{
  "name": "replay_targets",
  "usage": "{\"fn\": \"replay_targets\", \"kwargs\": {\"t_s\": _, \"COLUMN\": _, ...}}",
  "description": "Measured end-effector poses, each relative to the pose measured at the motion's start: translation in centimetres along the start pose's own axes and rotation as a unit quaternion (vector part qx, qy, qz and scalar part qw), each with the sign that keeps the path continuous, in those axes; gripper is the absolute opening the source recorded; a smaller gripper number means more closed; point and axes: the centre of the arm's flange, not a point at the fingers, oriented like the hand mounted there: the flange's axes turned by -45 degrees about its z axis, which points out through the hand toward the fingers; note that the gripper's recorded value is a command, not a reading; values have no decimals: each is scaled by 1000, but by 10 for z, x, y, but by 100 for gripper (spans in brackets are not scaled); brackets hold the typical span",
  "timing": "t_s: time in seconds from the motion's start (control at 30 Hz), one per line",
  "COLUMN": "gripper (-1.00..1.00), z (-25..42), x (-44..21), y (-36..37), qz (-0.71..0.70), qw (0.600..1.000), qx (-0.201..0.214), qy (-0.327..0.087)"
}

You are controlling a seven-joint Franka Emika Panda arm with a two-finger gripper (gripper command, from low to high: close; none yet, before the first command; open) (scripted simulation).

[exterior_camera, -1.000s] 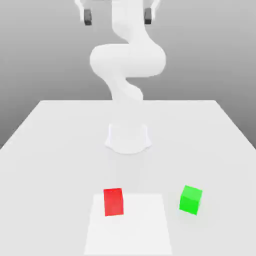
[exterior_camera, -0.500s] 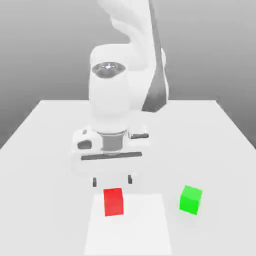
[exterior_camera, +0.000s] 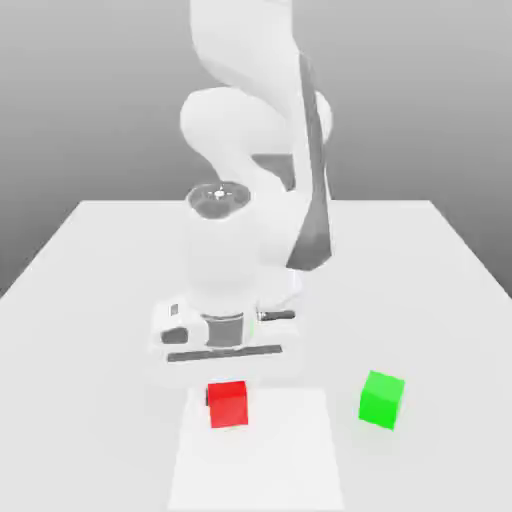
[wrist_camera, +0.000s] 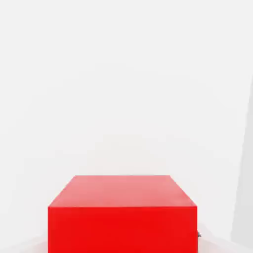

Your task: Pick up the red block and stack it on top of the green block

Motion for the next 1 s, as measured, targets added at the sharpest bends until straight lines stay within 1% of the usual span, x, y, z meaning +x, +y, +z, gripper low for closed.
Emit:
{"fn": "replay_targets", "kwargs": {"t_s": 0.13, "gripper": -100, "z": -30, "x": 0, "y": -7, "qz": -11, "qw": 1000, "qx": 1, "qy": -1}}
{"fn": "replay_targets", "kwargs": {"t_s": 0.33, "gripper": -100, "z": -47, "x": 15, "y": -83, "qz": -141, "qw": 990, "qx": 5, "qy": 1}}
{"fn": "replay_targets", "kwargs": {"t_s": 0.5, "gripper": -100, "z": -58, "x": 17, "y": -145, "qz": -245, "qw": 969, "qx": 5, "qy": 1}}
{"fn": "replay_targets", "kwargs": {"t_s": 0.63, "gripper": -100, "z": -66, "x": 9, "y": -196, "qz": -330, "qw": 944, "qx": 3, "qy": 0}}
{"fn": "replay_targets", "kwargs": {"t_s": 0.7, "gripper": -100, "z": -62, "x": 5, "y": -213, "qz": -357, "qw": 934, "qx": 1, "qy": -1}}
{"fn": "replay_targets", "kwargs": {"t_s": 0.87, "gripper": -100, "z": -17, "x": 5, "y": -219, "qz": -366, "qw": 931, "qx": 0, "qy": -1}}
{"fn": "replay_targets", "kwargs": {"t_s": 0.9, "gripper": 100, "z": -8, "x": 4, "y": -219, "qz": -366, "qw": 930, "qx": 1, "qy": -1}}
{"fn": "replay_targets", "kwargs": {"t_s": 1.0, "gripper": 100, "z": -8, "x": 4, "y": -219, "qz": -366, "qw": 930, "qx": 1, "qy": -1}}
